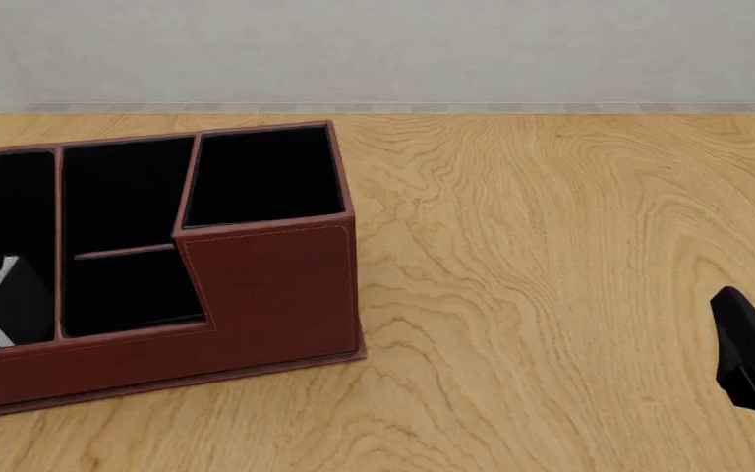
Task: Pick up the book and place it in the left compartment of the caddy.
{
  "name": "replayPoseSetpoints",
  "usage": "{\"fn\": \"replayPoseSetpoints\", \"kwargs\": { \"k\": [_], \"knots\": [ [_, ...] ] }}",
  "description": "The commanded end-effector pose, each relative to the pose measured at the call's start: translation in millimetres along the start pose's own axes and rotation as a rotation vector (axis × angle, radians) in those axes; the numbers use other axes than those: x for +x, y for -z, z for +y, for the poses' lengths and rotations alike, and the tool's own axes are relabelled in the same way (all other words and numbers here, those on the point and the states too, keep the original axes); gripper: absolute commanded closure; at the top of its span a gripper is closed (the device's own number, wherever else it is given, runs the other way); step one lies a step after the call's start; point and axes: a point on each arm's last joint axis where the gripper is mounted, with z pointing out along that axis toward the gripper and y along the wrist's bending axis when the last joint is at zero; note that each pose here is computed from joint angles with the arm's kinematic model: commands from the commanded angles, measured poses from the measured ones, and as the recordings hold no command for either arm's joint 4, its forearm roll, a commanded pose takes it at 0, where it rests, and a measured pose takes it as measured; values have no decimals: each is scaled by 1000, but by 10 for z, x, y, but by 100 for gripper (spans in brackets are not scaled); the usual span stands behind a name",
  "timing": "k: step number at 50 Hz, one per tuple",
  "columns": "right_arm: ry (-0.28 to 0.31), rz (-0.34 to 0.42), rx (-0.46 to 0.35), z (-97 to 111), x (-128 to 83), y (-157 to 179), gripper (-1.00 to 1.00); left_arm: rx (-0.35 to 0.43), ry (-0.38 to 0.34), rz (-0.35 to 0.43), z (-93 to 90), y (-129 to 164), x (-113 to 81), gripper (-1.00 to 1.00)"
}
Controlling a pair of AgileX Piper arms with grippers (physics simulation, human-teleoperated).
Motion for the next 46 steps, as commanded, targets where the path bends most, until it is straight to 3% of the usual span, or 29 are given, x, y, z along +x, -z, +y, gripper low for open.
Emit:
{"fn": "replayPoseSetpoints", "kwargs": {
  "k": [1, 27, 36, 46],
  "knots": [
    [0, 0, 1, 0, 0, 1, -100, 2, -7, -16, -21, 101, -26, -100],
    [-16, -5, 4, -3, -2, 11, -100, -17, -27, -91, -10, 485, -115, -100],
    [-17, -9, 5, -4, -4, 30, -100, -24, -33, -154, -35, 787, -150, -100],
    [-22, -10, 10, -8, -5, 33, -100, -14, -45, -285, -129, 1341, -250, -100]
  ]
}}
